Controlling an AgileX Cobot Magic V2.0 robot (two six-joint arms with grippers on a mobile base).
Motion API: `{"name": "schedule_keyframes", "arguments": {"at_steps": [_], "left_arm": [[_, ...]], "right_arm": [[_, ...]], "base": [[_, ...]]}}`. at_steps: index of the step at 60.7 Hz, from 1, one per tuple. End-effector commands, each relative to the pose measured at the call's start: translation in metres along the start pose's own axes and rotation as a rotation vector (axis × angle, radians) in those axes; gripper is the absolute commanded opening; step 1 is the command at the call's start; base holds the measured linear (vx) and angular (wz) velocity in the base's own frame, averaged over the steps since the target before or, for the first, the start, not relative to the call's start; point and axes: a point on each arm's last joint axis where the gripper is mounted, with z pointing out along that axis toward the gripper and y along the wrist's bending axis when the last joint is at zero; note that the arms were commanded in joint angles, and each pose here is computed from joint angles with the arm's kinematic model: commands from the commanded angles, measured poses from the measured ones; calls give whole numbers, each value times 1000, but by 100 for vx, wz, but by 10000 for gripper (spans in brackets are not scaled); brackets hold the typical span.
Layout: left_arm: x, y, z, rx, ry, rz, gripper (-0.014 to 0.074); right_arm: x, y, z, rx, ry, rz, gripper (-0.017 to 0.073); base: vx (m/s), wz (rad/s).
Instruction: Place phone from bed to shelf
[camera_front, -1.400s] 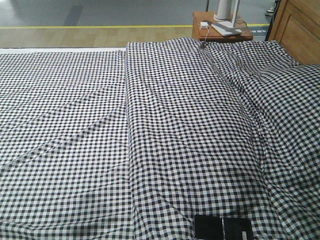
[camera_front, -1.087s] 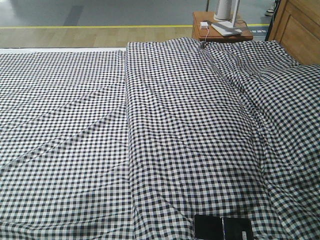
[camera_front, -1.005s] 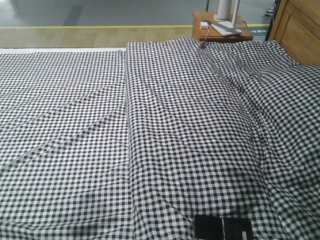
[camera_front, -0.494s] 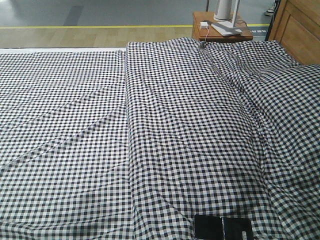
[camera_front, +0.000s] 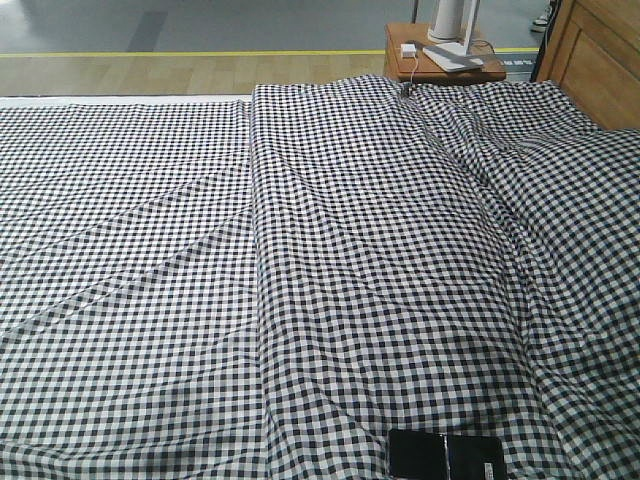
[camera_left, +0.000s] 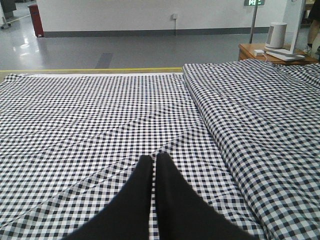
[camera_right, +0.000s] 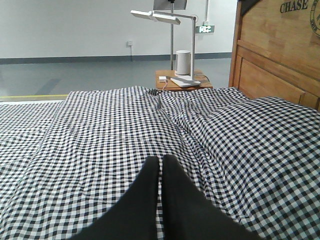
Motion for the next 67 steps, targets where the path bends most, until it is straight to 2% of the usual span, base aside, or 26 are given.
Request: {"name": "schedule_keyframes", "arguments": {"at_steps": [1,16,38,55,67], "left_arm": [[-6,1,0,-4,-77,-12,1],[-6,1,0,-4,-77,-12,1],[-6,1,0,-4,-77,-12,1],[-6,1,0,-4,-77,-12,1],[-6,1,0,-4,-77,-12,1]], "right_arm": [[-5,0,0,7,-76,-23,-4],[-11,0,-1,7,-139,-12,-4],[-49,0,-13,13,-491,-51,-4],[-125,2,-32,13,-621,-50,-4],[-181,4,-25,11,-575,-50,-4]], "base": [[0,0],[0,0],[0,0],[0,0],[0,0]]}}
